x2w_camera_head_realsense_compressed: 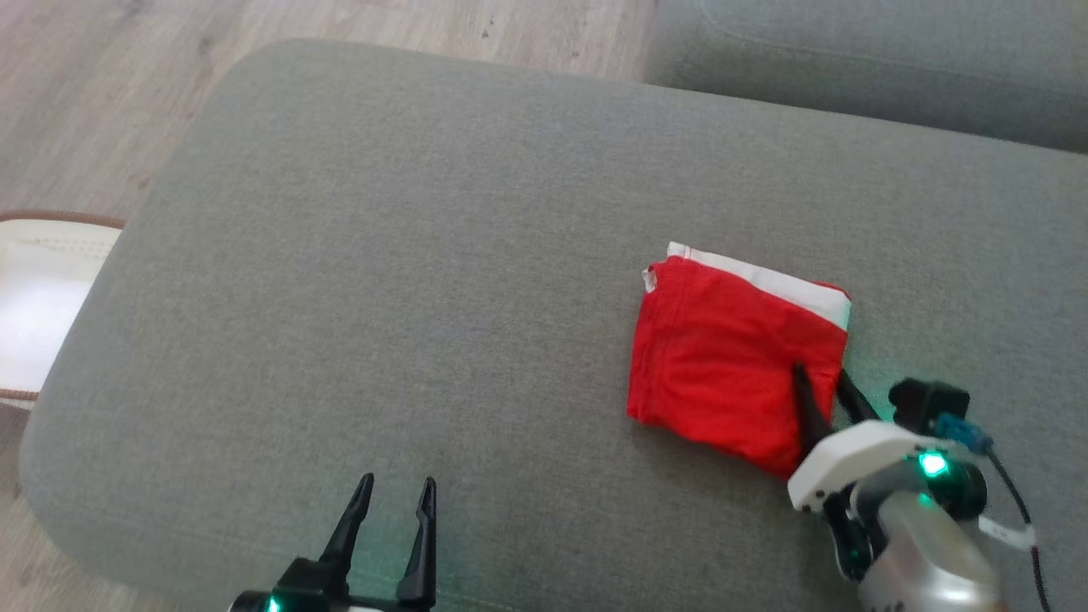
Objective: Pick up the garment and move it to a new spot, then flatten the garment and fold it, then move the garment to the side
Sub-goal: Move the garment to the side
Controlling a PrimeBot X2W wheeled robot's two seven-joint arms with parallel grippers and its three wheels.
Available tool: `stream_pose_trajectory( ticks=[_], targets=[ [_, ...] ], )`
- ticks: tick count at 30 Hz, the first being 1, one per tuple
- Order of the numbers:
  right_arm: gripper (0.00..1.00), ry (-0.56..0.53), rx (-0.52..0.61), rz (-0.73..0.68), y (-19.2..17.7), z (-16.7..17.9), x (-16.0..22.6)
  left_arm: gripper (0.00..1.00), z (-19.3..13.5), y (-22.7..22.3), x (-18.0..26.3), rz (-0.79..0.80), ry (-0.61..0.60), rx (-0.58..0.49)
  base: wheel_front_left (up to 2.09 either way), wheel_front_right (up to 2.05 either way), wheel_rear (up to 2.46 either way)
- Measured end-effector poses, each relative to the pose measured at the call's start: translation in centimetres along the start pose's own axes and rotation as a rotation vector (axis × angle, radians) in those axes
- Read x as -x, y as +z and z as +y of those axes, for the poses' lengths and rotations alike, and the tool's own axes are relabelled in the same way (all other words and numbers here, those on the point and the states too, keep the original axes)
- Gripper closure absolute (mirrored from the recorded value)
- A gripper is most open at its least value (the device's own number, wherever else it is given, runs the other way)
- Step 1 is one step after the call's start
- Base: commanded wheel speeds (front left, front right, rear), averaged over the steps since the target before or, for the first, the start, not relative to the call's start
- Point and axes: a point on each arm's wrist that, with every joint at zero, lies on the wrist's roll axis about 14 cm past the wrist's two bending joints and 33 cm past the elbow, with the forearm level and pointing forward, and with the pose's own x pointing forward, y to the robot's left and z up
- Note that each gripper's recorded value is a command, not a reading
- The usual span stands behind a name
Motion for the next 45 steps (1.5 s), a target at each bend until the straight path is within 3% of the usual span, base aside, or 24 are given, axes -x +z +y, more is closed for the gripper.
stream_pose_trajectory(
  ticks=[10, 19, 32, 35, 38, 41, 45],
  targets=[
    [1.00, -0.081, -0.035, -0.107, 2.8, -3.1, 1.9, 0.00, -3.9, 0.6, -2.2, -0.004, -0.143, -0.023, 0.00, 0.00, 0.00],
    [1.00, -0.304, -0.080, -0.249, 4.5, -10.6, 9.1, 0.00, -14.8, 3.7, -6.5, -0.075, -0.488, -0.070, 0.00, 0.00, 0.00],
    [1.00, -0.594, -0.150, -0.302, 1.3, -16.8, 19.7, 0.00, -26.7, 0.6, -5.3, 0.020, -0.865, -0.088, 0.00, 0.00, 0.00],
    [1.00, -0.625, -0.142, -0.288, 0.9, -17.4, 20.4, 0.00, -28.0, -0.3, -5.2, 0.045, -0.911, -0.081, 0.00, 0.00, 0.00],
    [1.00, -0.599, -0.083, -0.274, 1.8, -17.3, 19.3, 0.00, -27.3, -1.0, -5.5, 0.066, -0.893, -0.084, 0.00, 0.00, 0.00],
    [1.00, -0.557, 0.012, -0.292, 4.7, -17.5, 17.6, 0.00, -26.4, -1.2, -5.9, 0.076, -0.866, -0.081, 0.00, 0.00, 0.00],
    [1.00, -0.559, 0.161, -0.312, 10.2, -20.1, 16.7, 0.00, -25.1, -1.8, -6.3, 0.090, -0.835, -0.088, 0.00, 0.00, 0.00]
  ],
)
